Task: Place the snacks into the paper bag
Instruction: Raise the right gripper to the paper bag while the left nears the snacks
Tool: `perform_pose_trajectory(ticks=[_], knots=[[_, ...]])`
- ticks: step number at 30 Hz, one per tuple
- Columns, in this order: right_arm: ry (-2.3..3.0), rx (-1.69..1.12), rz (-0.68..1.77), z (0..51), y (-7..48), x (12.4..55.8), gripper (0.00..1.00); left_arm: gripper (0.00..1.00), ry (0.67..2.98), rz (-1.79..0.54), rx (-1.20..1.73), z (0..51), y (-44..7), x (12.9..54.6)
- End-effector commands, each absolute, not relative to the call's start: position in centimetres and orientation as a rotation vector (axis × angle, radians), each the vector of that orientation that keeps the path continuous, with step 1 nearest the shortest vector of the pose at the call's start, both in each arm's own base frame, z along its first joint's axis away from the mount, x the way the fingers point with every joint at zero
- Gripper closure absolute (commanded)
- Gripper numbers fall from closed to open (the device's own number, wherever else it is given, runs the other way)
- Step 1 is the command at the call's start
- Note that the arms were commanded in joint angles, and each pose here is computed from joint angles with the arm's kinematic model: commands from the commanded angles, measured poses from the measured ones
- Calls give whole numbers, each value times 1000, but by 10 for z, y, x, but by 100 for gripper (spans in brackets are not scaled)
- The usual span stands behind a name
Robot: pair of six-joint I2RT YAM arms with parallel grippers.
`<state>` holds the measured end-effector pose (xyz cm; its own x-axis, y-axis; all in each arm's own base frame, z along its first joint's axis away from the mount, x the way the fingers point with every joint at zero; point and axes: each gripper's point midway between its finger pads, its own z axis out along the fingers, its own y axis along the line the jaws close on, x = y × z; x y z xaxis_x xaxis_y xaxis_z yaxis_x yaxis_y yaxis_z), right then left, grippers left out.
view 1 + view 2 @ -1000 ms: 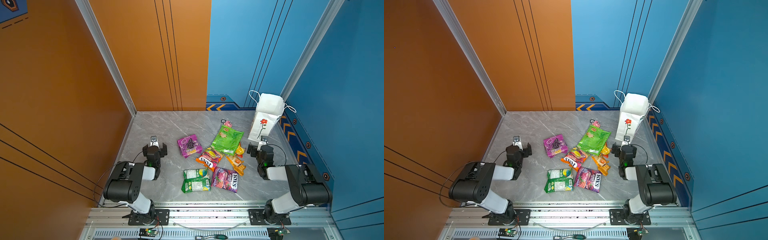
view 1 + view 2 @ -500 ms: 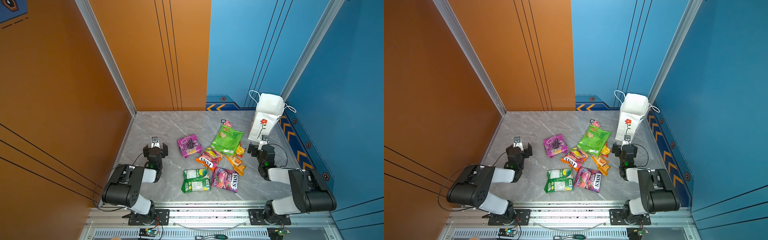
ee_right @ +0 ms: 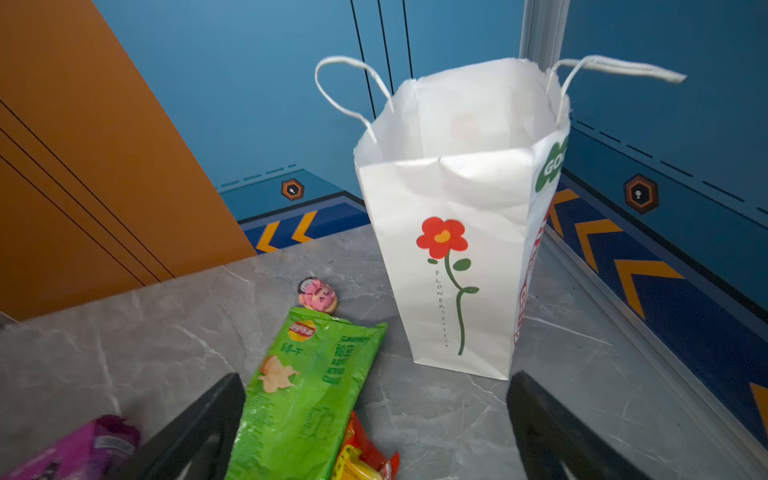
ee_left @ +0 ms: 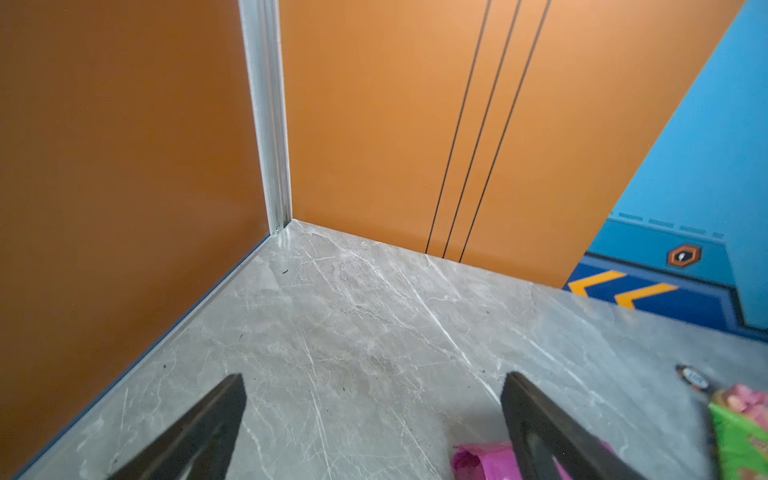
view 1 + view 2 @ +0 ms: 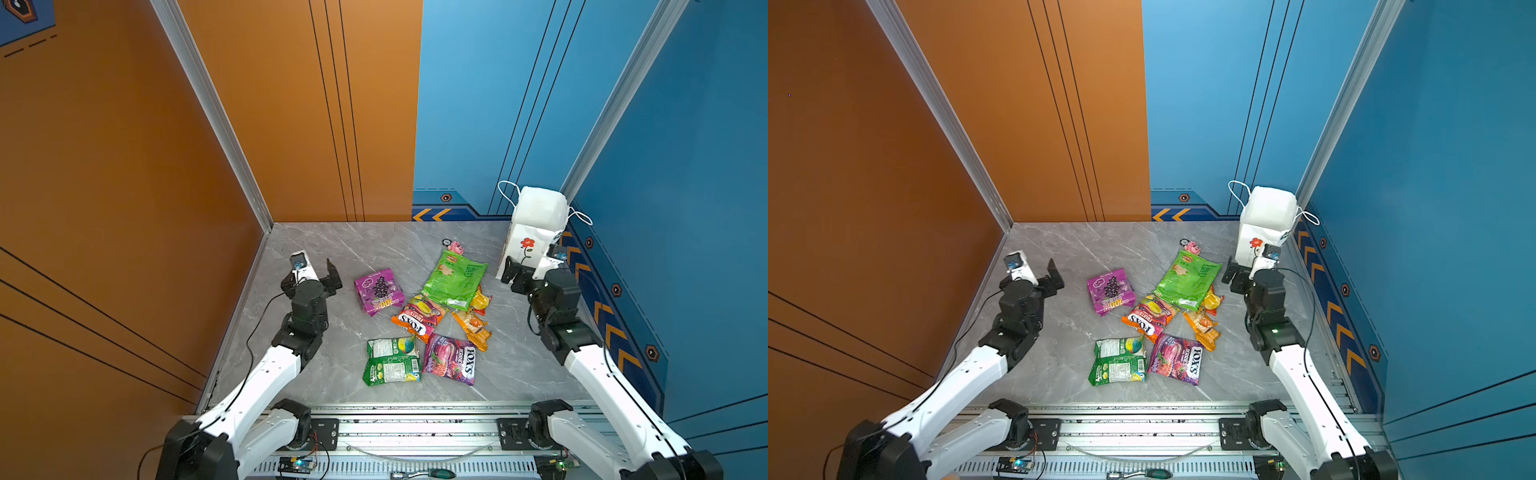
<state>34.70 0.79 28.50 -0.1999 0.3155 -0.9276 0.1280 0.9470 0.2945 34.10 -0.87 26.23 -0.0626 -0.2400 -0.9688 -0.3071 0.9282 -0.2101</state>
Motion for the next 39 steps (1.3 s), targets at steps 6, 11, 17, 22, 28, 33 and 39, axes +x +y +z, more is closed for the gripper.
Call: perform_pose_trajectory(ticks=[6,11,17,22,28,33,39], knots=[[1951,555,411,289,-2,309,0,2,1796,-238,-410,230,-42,325],[2022,604,132,325,-37,315,0,2,1919,-365,-235,226,-101,320],[2040,694,-4,349,-68,348,0,3,1882,-290,-74,243,-116,298],[2086,792,-93,344,-104,378,0,2,1864,-173,25,232,-121,287],[2144,856,-132,340,-140,409,3,2,1827,-8,145,212,-123,277],[2210,870,-77,321,-144,433,9,2,1830,-1,166,206,-126,279],[2261,850,10,304,-137,459,15,2,1818,18,142,207,-121,278]])
